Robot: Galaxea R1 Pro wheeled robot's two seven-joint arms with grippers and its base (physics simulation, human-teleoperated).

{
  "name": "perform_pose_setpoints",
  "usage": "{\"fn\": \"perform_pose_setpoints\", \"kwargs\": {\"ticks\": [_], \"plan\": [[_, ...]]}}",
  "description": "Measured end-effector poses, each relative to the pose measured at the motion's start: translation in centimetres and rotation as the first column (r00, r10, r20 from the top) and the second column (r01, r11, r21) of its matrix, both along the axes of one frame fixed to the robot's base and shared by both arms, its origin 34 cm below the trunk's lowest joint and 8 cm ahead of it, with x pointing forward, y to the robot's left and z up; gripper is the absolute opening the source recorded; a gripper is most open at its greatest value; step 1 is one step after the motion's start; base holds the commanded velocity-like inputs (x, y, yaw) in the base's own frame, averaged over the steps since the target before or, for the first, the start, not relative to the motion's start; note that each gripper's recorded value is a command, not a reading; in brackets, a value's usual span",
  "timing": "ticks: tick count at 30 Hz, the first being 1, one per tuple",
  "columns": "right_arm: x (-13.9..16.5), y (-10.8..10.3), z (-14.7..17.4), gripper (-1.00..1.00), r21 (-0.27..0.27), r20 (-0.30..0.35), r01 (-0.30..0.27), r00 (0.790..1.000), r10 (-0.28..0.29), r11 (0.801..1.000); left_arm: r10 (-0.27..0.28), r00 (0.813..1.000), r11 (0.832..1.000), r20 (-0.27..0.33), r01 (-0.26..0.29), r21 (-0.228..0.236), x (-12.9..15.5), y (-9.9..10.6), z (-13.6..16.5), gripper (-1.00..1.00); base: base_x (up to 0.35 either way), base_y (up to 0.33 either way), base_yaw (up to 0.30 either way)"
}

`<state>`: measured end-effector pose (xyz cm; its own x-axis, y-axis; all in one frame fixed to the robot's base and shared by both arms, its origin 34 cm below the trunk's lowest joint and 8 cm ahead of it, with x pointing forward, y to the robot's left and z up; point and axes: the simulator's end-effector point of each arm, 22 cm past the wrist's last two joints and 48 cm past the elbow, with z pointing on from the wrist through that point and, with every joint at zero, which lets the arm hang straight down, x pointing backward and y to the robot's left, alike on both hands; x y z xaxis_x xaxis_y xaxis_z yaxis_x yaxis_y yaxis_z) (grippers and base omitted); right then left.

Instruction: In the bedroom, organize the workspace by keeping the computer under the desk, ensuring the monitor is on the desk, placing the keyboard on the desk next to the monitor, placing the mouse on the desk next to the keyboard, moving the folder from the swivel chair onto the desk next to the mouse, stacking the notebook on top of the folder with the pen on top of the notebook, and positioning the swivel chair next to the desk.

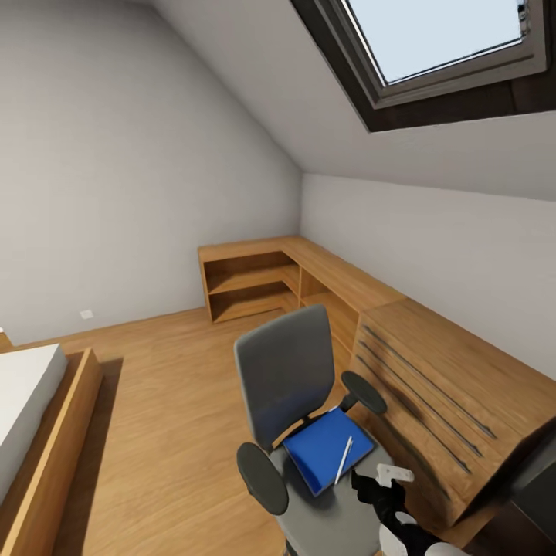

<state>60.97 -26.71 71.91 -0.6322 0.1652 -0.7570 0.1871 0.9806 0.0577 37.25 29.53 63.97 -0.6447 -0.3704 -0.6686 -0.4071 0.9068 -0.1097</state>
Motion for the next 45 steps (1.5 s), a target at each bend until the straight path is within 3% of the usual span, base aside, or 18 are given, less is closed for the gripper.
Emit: {"fn": "perform_pose_setpoints", "kwargs": {"ticks": [5, 11, 15, 25, 45], "plan": [[2.7, 0.4, 1.4, 1.00, 0.020, -0.064, -0.017, 0.998, 0.018, 1.000, 0.000, 1.000, 1.000, 0.005, 0.000, 0.003, 0.1, 0.0, 0.1, 1.00, 0.033, 0.000, 0.000], [2.5, 1.4, 1.1, 1.00, 0.044, -0.146, -0.031, 0.989, 0.037, 0.999, 0.002, 1.000, 1.000, 0.005, -0.002, 0.003, 0.1, 0.1, 0.1, 1.00, 0.114, 0.007, 0.000], [2.9, 1.5, 1.4, 1.00, 0.051, -0.166, -0.034, 0.985, 0.042, 0.998, 0.002, 1.000, 1.000, 0.006, -0.002, 0.004, 0.1, 0.1, 0.1, 1.00, 0.225, 0.075, 0.000], [6.4, 0.6, 5.0, 1.00, 0.048, -0.160, -0.035, 0.986, 0.043, 0.998, 0.003, 1.000, 1.000, 0.005, -0.003, 0.003, 0.1, 0.1, 0.1, 1.00, 0.163, 0.015, 0.000], [6.9, -0.6, 3.8, 1.00, 0.036, -0.162, -0.026, 0.986, 0.032, 0.999, 0.015, 1.000, 1.000, 0.003, -0.015, 0.010, 0.4, 0.5, -1.3, 1.00, 0.015, 0.000, 0.000]]}}
